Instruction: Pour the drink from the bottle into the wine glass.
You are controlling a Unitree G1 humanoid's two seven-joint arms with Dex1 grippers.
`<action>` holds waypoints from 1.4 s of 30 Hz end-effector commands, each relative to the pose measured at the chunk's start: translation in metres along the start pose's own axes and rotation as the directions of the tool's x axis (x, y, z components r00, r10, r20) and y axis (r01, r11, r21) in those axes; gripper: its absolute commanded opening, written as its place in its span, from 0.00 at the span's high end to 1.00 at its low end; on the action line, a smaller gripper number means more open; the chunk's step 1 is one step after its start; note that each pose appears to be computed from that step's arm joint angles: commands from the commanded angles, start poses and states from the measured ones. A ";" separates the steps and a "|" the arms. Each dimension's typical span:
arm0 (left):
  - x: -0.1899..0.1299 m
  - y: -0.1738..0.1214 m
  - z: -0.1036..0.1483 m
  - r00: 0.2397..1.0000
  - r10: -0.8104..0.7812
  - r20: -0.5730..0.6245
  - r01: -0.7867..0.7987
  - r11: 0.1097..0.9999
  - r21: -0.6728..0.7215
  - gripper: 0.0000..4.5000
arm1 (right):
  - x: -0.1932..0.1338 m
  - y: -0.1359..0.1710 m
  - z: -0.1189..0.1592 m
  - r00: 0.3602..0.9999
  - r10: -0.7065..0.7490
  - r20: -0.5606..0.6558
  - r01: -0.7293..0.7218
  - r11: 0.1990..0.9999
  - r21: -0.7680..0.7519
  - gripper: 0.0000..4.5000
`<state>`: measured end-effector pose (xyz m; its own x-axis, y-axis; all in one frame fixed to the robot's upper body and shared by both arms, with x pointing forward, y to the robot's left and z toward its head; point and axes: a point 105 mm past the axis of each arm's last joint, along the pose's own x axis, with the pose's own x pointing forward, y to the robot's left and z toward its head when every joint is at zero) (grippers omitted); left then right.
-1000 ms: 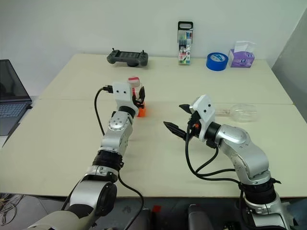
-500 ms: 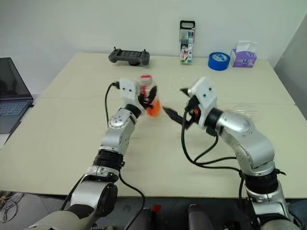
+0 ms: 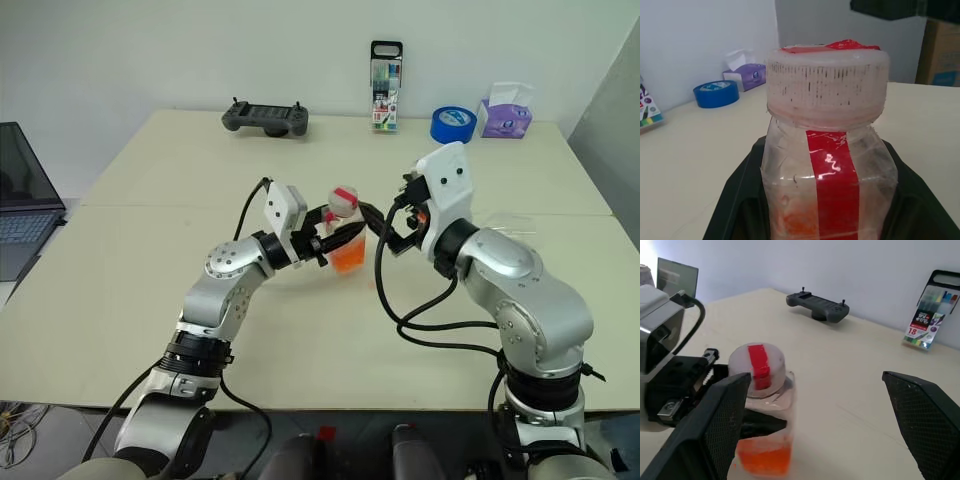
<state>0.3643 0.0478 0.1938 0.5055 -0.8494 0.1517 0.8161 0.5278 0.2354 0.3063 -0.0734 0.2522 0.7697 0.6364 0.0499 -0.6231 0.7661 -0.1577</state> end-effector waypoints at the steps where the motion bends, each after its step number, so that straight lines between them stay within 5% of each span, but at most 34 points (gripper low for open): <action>1: 0.008 -0.013 0.018 0.996 -0.055 0.067 0.054 0.998 0.024 0.57 | -0.004 0.013 0.009 0.999 0.035 0.027 -0.035 0.999 -0.022 0.00; 19: 0.008 -0.030 0.015 0.991 -0.118 0.068 0.118 0.993 0.002 0.57 | 0.006 0.012 -0.008 0.999 -0.043 -0.001 0.043 0.998 0.043 0.00; 22: 0.008 -0.030 0.012 0.992 -0.114 0.062 0.114 0.993 0.003 0.57 | 0.007 0.008 -0.010 0.998 -0.066 -0.004 0.066 0.997 0.043 0.14; 28: 0.006 -0.028 0.007 0.993 -0.105 0.048 0.105 0.994 -0.002 0.57 | 0.007 0.008 -0.004 0.998 -0.057 0.026 0.055 0.997 0.052 0.57; 29: 0.006 -0.028 0.007 0.993 -0.105 0.047 0.105 0.994 -0.002 0.57 | 0.006 0.008 -0.004 0.998 -0.050 0.027 0.049 0.998 0.049 0.57; 33: 0.007 -0.032 0.005 0.992 -0.122 0.043 0.123 0.992 -0.015 0.57 | 0.003 0.024 0.008 0.982 0.153 0.114 -0.162 0.984 0.075 0.57; 37: 0.009 -0.039 0.003 0.988 -0.151 0.041 0.152 0.988 -0.034 0.57 | -0.017 0.065 0.002 0.788 0.613 0.065 -0.616 0.783 0.084 0.57; 39: 0.010 -0.043 0.003 0.986 -0.161 0.044 0.162 0.986 -0.037 0.57 | -0.016 0.061 -0.004 0.740 0.673 0.006 -0.672 0.738 0.061 0.57; 42: 0.012 -0.046 0.005 0.984 -0.168 0.052 0.170 0.985 -0.041 0.57 | -0.004 0.046 -0.002 0.749 0.663 0.001 -0.663 0.748 0.036 0.57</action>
<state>0.3317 0.0187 0.1788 0.3472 -0.9283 0.1332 0.9077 0.3684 0.2010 0.3078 -0.0778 0.2306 0.4520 0.8844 -0.1161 -0.8916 0.4440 -0.0888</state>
